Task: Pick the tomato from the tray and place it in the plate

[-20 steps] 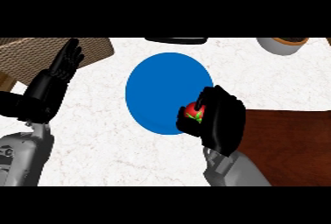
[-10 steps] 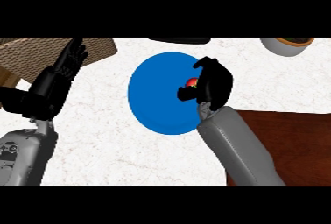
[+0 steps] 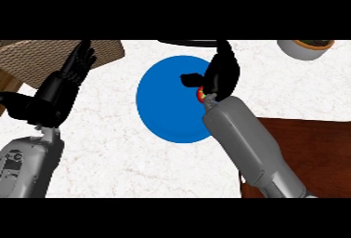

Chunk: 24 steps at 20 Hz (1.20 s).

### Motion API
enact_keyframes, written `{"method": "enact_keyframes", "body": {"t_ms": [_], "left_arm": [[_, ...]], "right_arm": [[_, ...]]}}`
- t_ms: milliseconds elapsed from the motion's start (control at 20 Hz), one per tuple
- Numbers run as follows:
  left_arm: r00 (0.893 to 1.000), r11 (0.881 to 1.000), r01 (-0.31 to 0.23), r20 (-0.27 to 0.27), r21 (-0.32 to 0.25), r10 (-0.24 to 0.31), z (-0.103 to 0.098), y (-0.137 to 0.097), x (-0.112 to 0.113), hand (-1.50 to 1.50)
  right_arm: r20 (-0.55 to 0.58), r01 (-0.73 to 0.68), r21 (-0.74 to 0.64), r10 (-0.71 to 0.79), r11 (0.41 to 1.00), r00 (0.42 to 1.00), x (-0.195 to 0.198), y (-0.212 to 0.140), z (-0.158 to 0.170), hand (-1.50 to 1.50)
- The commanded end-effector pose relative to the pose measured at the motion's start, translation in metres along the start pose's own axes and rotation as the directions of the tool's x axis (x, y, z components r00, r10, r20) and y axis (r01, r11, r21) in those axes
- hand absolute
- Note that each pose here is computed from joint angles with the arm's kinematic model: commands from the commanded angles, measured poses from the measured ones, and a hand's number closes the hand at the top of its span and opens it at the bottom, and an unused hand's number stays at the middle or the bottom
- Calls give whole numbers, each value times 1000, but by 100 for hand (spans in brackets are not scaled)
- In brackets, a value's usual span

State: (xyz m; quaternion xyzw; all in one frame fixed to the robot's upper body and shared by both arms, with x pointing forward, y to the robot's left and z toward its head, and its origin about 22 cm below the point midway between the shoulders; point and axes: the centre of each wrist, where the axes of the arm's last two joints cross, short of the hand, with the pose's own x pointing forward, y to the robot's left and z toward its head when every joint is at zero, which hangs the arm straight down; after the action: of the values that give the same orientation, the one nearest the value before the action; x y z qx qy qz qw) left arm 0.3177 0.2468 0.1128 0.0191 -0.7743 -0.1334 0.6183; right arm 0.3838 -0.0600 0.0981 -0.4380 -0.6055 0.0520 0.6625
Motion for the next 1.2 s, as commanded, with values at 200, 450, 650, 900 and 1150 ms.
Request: {"method": "enact_keyframes", "body": {"t_ms": [200, 450, 650, 900, 1150], "left_arm": [[1000, 999, 5, -6, 44, -5, 8, -2, -20, 0], [999, 997, 17, -36, 69, -14, 17, 16, -14, 0], [997, 993, 37, -70, 112, -29, 25, 29, -15, 0], [998, 991, 22, -60, 130, -14, 19, 35, -22, 0], [997, 993, 27, -68, 115, -19, 37, 27, -12, 0]], "right_arm": [[-24, 327, -131, -333, 936, 943, 16, 2, 2, -150], [-41, 384, -183, -398, 905, 917, -6, 8, 11, -150], [5, 455, -178, -461, 873, 887, -24, -6, 33, -150], [33, 436, -161, -436, 885, 899, -71, -35, 66, -150], [24, 401, -153, -402, 903, 915, -112, -88, 86, -150]]}}
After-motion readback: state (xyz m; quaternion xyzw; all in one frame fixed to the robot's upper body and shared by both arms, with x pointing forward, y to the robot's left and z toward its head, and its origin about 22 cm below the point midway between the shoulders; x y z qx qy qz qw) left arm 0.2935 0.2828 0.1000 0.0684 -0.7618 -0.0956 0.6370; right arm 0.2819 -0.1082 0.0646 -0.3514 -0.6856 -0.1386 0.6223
